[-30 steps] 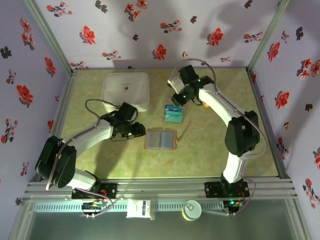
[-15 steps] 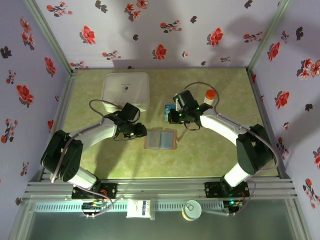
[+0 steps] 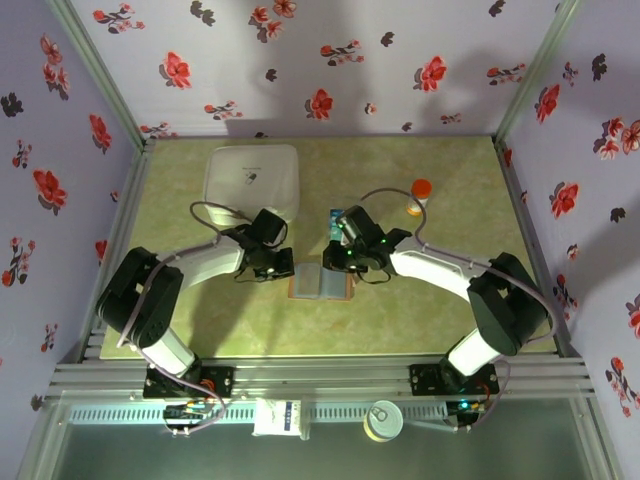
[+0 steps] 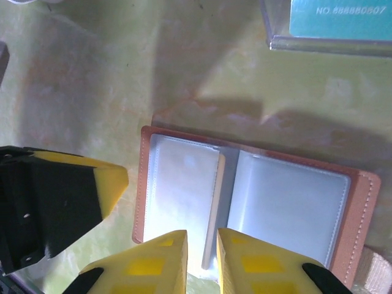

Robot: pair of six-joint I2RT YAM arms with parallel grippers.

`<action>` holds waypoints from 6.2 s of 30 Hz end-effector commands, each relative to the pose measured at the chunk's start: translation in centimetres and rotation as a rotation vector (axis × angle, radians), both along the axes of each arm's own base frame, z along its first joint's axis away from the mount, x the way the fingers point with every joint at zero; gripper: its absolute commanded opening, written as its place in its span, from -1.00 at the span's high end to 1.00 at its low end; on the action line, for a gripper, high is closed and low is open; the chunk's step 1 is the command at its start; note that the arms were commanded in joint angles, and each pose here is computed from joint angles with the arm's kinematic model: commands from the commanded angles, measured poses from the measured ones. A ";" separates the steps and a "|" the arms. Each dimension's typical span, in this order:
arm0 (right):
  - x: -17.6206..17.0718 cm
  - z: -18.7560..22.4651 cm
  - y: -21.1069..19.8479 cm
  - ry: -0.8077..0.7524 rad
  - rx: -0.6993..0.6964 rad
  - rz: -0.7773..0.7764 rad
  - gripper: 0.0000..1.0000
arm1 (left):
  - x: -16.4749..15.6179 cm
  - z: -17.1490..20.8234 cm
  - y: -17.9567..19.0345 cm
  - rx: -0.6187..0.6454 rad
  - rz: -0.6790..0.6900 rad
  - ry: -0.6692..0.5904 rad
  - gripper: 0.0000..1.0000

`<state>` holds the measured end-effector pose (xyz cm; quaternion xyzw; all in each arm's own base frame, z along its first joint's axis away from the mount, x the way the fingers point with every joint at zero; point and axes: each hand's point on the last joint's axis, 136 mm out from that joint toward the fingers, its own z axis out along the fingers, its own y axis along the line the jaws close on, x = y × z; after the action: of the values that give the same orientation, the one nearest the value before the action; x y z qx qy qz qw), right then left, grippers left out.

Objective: Take the credit cards out of the card holder

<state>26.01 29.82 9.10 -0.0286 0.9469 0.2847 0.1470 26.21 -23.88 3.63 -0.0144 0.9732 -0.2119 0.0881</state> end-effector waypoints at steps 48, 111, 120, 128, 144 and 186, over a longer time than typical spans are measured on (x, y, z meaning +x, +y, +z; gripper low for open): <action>-1.6 -5.4 2.6 0.145 -0.087 0.017 0.50 | -2.0 -2.7 2.4 0.071 -0.028 0.068 1.00; -1.3 -6.5 1.1 0.215 0.356 -0.068 0.56 | -0.6 0.1 -5.3 -0.179 -0.002 0.077 0.65; -0.7 -1.9 -0.2 0.096 0.326 -0.086 0.47 | -0.2 2.2 -5.9 -0.223 -0.012 0.044 0.66; -0.7 1.3 -4.2 -0.025 0.174 -0.133 0.40 | -0.1 2.5 -7.2 -0.240 -0.030 0.038 0.69; -2.1 2.5 -8.5 -0.072 0.129 -0.197 0.34 | 0.1 1.7 -11.7 -0.180 -0.128 0.050 0.53; 0.0 -0.1 0.0 0.062 0.127 -0.064 0.40 | 0.1 2.8 -4.3 -0.172 -0.017 -0.012 0.36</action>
<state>25.51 28.20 8.40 0.0300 0.9369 0.3251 0.1254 26.07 -29.16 6.12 -0.0089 0.9524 -0.2952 0.0750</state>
